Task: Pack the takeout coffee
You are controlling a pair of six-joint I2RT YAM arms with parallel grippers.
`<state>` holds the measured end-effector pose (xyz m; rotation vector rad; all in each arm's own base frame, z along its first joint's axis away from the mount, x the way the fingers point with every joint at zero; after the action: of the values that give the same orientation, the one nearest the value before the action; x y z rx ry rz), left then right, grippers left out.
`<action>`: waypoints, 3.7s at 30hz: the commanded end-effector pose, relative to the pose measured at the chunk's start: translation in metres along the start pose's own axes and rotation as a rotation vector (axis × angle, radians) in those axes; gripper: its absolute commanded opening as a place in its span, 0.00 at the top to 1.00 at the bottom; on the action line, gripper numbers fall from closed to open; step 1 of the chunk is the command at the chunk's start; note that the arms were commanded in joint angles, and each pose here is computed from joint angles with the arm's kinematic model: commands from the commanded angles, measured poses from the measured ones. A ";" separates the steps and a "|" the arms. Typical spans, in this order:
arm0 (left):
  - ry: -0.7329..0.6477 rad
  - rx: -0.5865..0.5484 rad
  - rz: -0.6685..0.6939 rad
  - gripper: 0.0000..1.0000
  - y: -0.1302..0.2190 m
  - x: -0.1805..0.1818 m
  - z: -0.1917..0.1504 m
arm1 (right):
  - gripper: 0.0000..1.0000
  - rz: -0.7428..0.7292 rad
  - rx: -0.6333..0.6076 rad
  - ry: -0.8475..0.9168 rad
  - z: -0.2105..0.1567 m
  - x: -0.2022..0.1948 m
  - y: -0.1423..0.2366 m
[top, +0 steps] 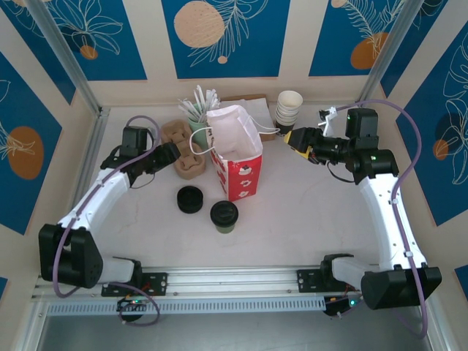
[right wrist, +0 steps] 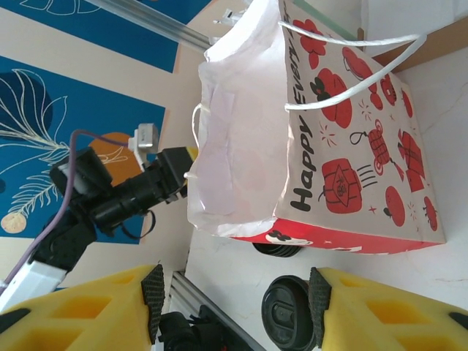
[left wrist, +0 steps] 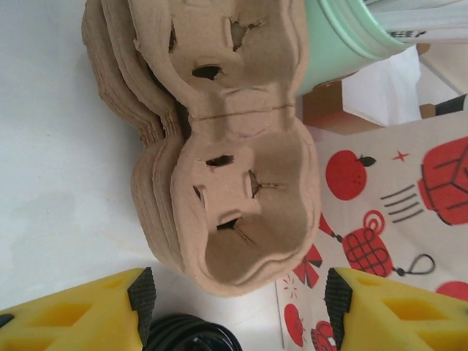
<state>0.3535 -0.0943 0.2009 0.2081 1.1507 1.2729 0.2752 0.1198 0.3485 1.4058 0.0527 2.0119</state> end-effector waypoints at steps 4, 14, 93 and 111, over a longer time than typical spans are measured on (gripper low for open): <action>-0.031 -0.013 -0.041 0.41 -0.018 -0.001 0.015 | 0.44 0.044 0.029 0.011 -0.003 0.006 0.003; -0.038 0.026 -0.022 0.46 -0.042 0.008 0.017 | 0.43 0.041 0.031 0.003 -0.004 0.002 0.003; -0.280 -0.237 -0.308 0.89 0.175 -0.114 0.058 | 0.44 0.272 0.002 0.204 0.005 0.073 0.013; -0.456 -0.242 -0.888 0.87 0.263 -0.191 0.016 | 0.43 0.543 0.080 0.567 -0.026 0.185 -0.022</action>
<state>0.2364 -0.1395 0.4846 -0.1661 0.5968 0.6190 0.2319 0.2376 0.4626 1.0187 0.0311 2.7761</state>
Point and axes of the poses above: each hand's point on the last joint's axis, 136 mm out from that joint toward the fingers, its own y axis back along the fingers, its own x axis along the line the jaws close on, z = x × y, the point moved 3 cm from there along y, back along the fingers
